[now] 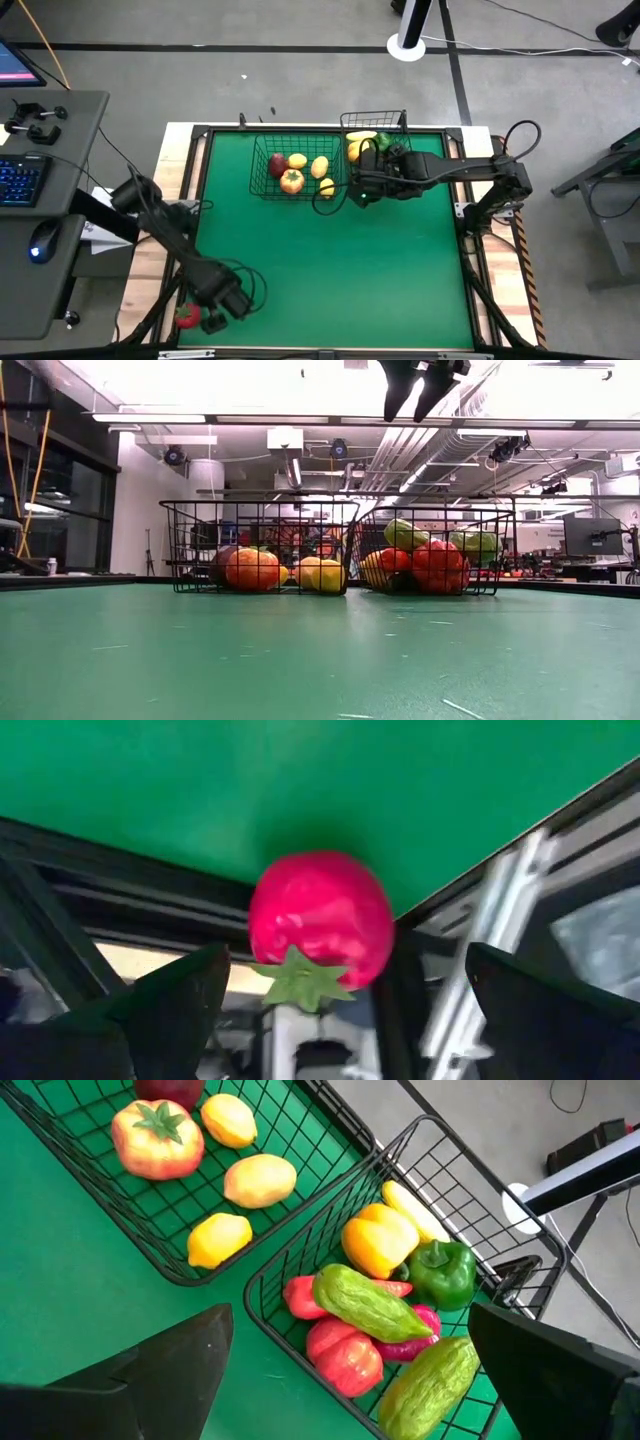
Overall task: Sort produce into baskets
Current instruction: Put the red tomato into the left wire basket
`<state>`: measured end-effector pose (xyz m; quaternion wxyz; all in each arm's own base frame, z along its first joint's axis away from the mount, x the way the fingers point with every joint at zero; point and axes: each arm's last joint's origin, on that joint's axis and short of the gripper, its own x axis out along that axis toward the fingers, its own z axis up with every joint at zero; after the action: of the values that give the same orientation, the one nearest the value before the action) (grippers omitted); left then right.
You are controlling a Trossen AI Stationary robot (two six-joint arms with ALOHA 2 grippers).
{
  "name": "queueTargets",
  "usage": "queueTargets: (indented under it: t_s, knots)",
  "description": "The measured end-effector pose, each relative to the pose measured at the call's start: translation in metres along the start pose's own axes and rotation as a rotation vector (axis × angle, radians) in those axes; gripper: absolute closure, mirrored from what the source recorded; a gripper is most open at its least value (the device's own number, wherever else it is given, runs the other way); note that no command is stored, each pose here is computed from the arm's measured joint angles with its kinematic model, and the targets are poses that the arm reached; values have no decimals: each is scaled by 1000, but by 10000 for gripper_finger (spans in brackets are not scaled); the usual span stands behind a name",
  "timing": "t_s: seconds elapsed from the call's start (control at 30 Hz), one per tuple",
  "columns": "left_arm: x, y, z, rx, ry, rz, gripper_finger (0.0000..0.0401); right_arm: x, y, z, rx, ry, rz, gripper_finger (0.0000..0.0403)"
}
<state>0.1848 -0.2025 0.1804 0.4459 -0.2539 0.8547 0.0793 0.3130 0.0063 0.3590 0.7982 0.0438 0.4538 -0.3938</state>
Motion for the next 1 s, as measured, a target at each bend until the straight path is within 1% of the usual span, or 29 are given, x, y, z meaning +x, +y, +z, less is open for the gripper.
queueTargets:
  t_s: [0.13,0.37,0.57,0.63,0.73,0.83,0.97,1.0]
  knots:
    - [18,-5,-3,7,32,59,7,0,0,0,-1,-1,0,6]
    - [41,-10,-15,37,60,136,7,0,0,0,-1,-5,-6,6]
    - [59,-12,-16,76,76,197,7,0,0,0,-2,-12,-16,6]
    - [63,-12,-13,89,65,212,7,0,0,1,-1,-16,-21,6]
    - [64,-13,-9,121,10,224,12,0,0,1,0,-17,-20,6]
    - [64,-15,-9,159,-1,210,42,0,0,1,-1,-17,-20,6]
    - [54,-14,-13,225,-51,189,125,0,0,1,-2,-16,-21,6]
    - [49,-14,-14,244,-77,180,137,0,-1,0,-4,-14,-23,6]
